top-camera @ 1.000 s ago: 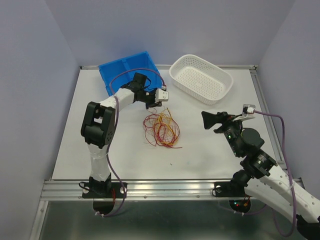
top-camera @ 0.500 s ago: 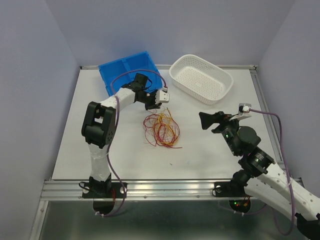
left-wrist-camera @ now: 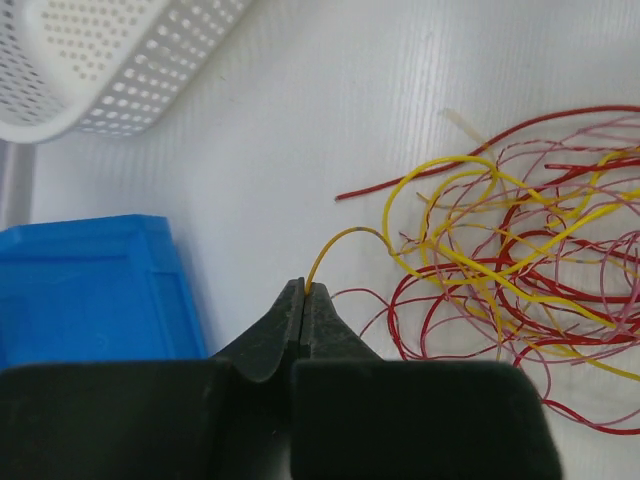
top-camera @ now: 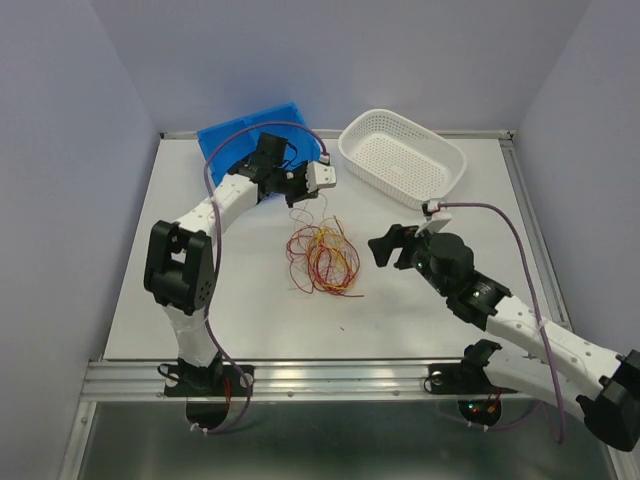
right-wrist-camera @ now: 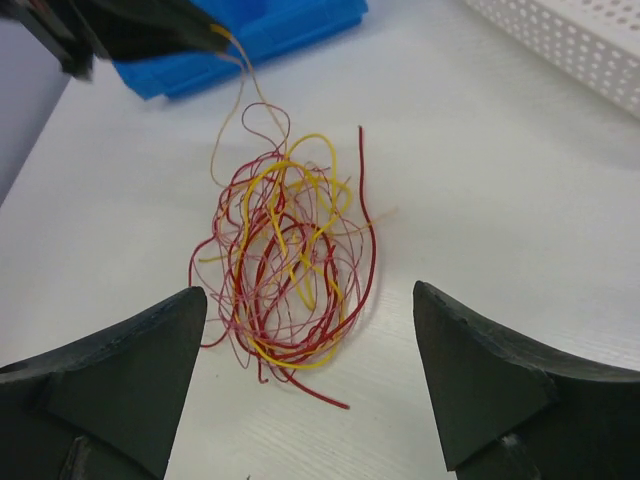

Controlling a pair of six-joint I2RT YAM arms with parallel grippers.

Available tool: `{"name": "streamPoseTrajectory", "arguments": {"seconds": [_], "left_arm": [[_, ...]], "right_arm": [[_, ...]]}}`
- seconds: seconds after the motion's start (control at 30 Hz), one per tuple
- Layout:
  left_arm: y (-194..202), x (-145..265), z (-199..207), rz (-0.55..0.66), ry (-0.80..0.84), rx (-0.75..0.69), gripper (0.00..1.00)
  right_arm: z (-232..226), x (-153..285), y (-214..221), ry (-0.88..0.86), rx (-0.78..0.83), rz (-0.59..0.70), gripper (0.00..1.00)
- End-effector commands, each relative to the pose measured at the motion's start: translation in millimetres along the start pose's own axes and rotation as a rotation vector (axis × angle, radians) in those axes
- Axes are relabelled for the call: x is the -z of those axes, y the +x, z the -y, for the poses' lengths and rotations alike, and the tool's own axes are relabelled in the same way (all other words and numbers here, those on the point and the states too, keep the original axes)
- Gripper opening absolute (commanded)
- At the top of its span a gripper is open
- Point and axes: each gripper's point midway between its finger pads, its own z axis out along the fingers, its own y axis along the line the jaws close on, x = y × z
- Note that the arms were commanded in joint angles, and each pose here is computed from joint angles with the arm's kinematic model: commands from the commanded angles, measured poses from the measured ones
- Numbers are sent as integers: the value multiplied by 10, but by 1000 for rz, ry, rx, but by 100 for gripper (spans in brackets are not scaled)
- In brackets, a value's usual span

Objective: Untangle the cables

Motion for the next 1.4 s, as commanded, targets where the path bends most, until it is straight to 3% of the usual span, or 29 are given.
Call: {"name": "streamPoseTrajectory", "arguments": {"seconds": [0.0, 0.23, 0.57, 0.7, 0.77, 0.9, 1.27, 1.37], "left_arm": [[-667, 585, -193, 96, -165, -13, 0], [-1289, 1285, -55, 201, -261, -29, 0], [-1964, 2058, 98, 283, -384, -60, 0], [-2294, 2452, 80, 330, -463, -84, 0], [-2357, 2527, 99, 339, -469, -73, 0], [-2508, 2669, 124, 372, -483, -66, 0], [-2761, 2851, 204, 436, -491, -76, 0], [-2757, 2832, 199, 434, -488, -75, 0]], "right_arm": [[-459, -44, -332, -179, 25, 53, 89], [-955, 42, -541, -419, 100, 75, 85], [-1365, -232, -963, -499, 198, 135, 86], [-1453, -537, -755, -531, 274, 68, 81], [-1491, -624, -705, -552, 302, 66, 74], [-1572, -715, -701, -591, 308, 101, 73], [-1732, -960, -289, -720, 357, -13, 76], [-1683, -1081, -272, -678, 354, -7, 76]]}}
